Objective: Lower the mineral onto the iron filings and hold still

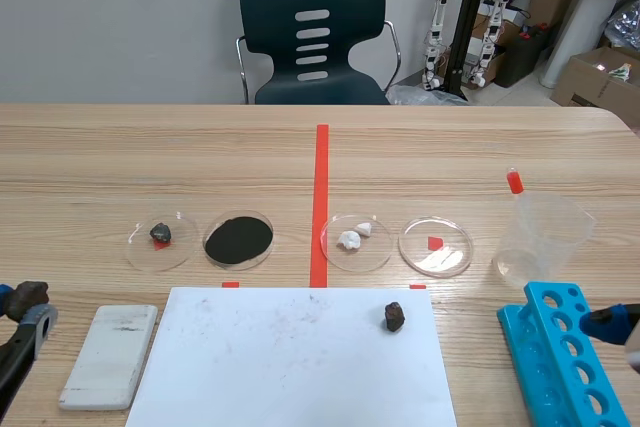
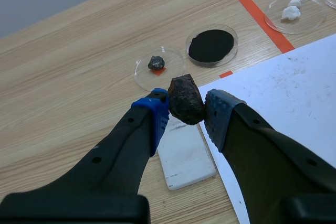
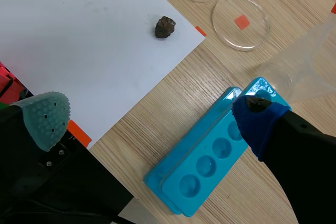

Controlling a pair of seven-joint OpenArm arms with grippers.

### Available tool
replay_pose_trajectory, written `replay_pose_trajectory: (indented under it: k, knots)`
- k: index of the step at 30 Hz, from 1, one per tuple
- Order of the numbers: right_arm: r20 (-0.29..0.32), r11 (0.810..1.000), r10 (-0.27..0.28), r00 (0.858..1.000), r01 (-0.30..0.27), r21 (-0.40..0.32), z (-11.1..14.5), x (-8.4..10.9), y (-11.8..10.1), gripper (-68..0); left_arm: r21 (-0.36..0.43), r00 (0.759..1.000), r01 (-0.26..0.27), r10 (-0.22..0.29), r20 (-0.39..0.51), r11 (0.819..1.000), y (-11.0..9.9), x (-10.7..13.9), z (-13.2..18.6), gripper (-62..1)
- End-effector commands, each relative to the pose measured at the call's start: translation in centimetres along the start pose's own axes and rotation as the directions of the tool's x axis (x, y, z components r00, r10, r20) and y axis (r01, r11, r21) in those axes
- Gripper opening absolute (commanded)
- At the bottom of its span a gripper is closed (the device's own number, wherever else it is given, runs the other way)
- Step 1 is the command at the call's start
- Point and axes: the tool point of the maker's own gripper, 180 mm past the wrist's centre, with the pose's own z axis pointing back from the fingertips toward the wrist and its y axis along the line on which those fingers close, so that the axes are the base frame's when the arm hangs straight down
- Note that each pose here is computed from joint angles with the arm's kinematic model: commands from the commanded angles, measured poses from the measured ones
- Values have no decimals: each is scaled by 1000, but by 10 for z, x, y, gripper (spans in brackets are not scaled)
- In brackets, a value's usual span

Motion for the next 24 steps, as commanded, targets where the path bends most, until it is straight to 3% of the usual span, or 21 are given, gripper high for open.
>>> replay_pose_trajectory:
  k: [1, 18, 24]
  knots:
    - [36, 1000, 10, 999, -9, -10, 0, 11, -4, -19, 14, 999, -10, 9, 34, 1000, 1, 10, -2, -511]
    - [36, 1000, 10, 999, -9, -10, 0, 11, -4, -19, 15, 999, -12, 12, 32, 1000, 2, 10, -2, -511]
    - [36, 1000, 10, 999, -9, -10, 0, 11, -4, -19, 27, 996, -32, 34, -83, 999, 4, -11, -6, -511]
